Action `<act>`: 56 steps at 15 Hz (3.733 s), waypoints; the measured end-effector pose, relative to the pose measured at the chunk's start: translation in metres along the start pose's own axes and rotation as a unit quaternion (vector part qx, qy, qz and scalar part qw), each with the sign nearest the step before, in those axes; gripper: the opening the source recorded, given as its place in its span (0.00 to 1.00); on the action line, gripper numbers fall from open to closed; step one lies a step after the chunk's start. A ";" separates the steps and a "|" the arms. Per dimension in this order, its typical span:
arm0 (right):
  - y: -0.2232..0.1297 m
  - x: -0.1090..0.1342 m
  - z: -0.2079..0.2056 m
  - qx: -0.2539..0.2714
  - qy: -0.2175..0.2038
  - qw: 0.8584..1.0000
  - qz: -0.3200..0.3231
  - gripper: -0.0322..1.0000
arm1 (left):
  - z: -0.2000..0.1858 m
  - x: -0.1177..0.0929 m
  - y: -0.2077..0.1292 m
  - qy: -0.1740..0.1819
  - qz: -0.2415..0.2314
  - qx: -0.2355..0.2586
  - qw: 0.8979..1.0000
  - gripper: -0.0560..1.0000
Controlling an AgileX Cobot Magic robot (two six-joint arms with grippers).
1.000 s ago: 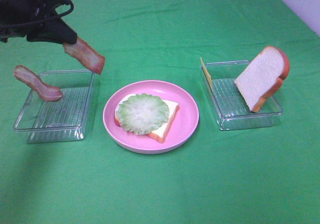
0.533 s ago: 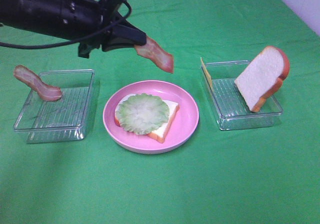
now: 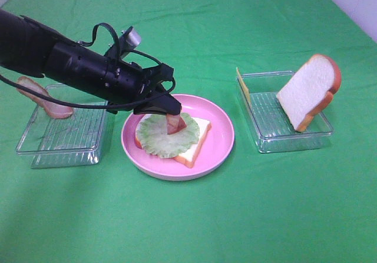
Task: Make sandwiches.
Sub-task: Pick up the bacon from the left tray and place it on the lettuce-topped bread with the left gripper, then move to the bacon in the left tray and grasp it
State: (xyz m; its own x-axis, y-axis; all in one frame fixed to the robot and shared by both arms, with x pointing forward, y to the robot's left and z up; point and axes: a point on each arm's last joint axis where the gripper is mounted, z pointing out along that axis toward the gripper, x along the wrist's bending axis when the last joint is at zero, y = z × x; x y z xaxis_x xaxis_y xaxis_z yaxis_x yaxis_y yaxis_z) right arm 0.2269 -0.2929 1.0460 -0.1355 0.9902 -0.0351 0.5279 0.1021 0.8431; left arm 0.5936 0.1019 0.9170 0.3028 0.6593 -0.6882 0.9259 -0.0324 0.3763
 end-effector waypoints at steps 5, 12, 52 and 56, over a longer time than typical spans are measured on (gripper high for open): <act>0.000 0.000 0.000 0.000 0.000 1.000 0.000 0.69 | -0.001 -0.011 0.003 -0.063 -0.062 -0.013 0.996 0.06; 0.000 0.000 0.000 0.000 0.000 1.000 0.000 0.69 | 0.014 -0.035 -0.007 -0.091 -0.035 -0.007 0.995 0.06; 0.000 0.001 0.000 0.000 0.003 1.000 0.001 0.69 | -0.176 0.012 0.051 0.347 0.010 -0.027 0.938 0.79; 0.000 0.001 0.000 0.000 0.003 1.000 0.001 0.69 | -0.193 0.016 0.056 0.401 -0.011 -0.026 0.915 0.78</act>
State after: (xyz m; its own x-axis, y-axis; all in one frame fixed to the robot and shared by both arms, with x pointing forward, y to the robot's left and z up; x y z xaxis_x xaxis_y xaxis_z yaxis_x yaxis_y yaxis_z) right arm 0.2268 -0.2923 1.0460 -0.1394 0.9898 -0.0294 0.5277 0.0993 0.8436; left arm 0.6067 0.2550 1.0468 0.0013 0.9997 -0.0260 0.9116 0.0095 0.4110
